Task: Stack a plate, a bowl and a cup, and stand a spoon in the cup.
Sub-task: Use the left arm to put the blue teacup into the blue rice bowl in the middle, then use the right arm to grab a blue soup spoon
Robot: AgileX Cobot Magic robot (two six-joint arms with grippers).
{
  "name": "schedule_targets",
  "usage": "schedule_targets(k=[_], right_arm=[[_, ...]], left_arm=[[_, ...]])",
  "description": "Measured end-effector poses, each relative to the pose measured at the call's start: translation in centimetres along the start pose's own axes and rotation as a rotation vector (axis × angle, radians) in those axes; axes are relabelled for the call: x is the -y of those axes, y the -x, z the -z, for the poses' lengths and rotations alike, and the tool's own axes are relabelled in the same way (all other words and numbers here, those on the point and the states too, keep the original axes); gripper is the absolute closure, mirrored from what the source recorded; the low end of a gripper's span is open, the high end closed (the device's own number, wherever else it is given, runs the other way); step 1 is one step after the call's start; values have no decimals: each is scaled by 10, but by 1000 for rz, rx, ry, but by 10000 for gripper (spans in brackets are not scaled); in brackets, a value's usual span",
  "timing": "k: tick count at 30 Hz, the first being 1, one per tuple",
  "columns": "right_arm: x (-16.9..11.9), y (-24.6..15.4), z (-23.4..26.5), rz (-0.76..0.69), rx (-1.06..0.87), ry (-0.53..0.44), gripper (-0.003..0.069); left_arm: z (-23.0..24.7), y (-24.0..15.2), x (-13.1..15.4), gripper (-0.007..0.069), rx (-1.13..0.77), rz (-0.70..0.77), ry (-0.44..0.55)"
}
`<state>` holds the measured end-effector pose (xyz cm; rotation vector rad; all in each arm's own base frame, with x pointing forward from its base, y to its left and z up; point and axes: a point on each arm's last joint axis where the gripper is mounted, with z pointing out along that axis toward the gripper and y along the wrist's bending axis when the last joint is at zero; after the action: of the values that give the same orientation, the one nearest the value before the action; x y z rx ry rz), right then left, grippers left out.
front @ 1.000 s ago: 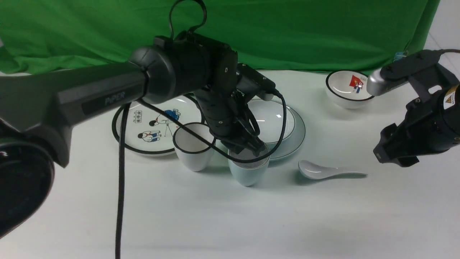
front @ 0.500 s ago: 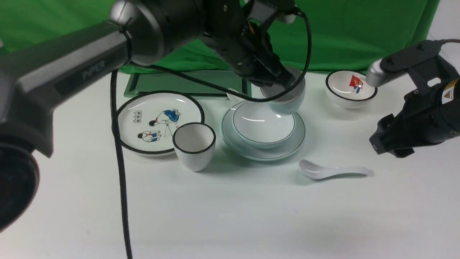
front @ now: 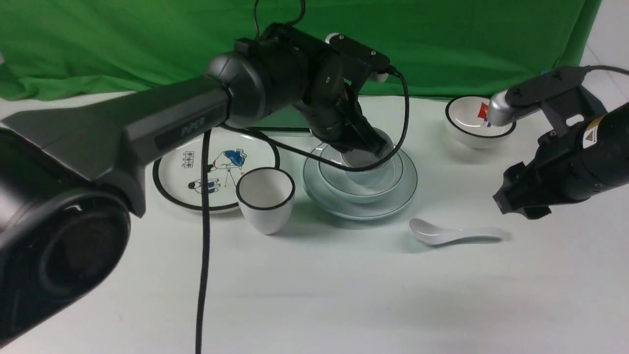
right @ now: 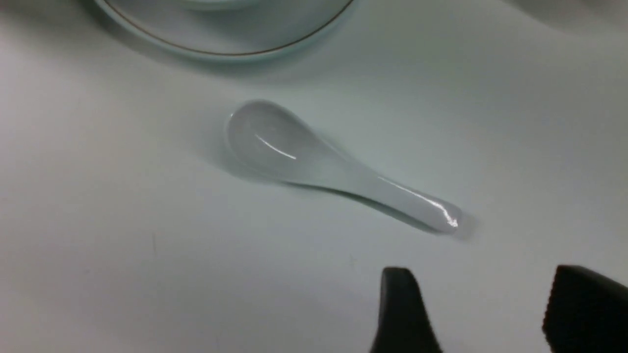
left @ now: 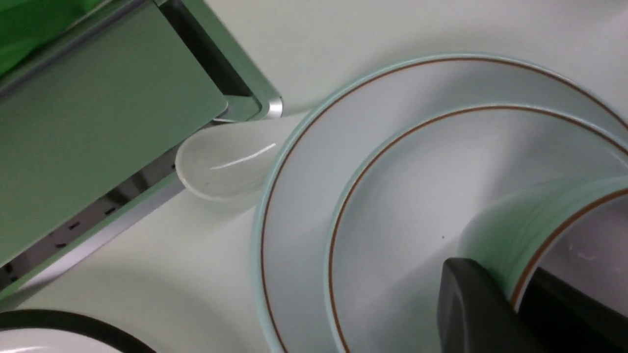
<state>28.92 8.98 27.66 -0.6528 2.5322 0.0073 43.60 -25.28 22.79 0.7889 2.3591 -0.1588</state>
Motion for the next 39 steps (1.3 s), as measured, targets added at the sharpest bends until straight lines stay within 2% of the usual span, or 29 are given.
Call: schedule_targets(k=[3,7,10,11,13,14,16,17,19,22,26,30,33,39], right_arm=[[0,0,-8,-9,-21,4,238],[-1,0,-12,-27,-24,13,238],[-4,0,-19,-45,-41,43,255],[-4,0,-20,-45,-43,45,258],[-8,-1,-32,-54,-73,85,295],[-8,-1,-35,-55,-80,92,302],[-11,-4,-52,-73,-122,121,345],[-12,-4,-57,-80,-136,126,356],[-14,-9,-79,-109,-191,136,390],[-16,-17,-105,-113,-259,151,425],[-15,-19,-125,-76,-269,150,466],[1,-7,-136,-97,-248,114,533],[14,4,-142,-128,-224,88,552],[30,29,-147,-146,-128,45,547]], left_arm=[[-3,-2,1,580,-14,6,-6],[0,1,0,456,-7,7,-6],[14,11,-1,328,-27,6,-8],[16,12,-1,328,-28,6,-8],[44,25,-4,259,-35,3,-4],[50,28,-4,253,-31,1,0],[96,42,-8,237,19,-8,25],[105,44,-9,237,28,-10,31],[161,52,-12,255,96,-12,52],[229,49,-12,324,144,-7,57],[280,40,-8,412,199,1,30],[311,18,-1,505,205,-17,-29],[329,-6,5,562,199,-24,-53],[357,-64,4,608,266,-12,39]])
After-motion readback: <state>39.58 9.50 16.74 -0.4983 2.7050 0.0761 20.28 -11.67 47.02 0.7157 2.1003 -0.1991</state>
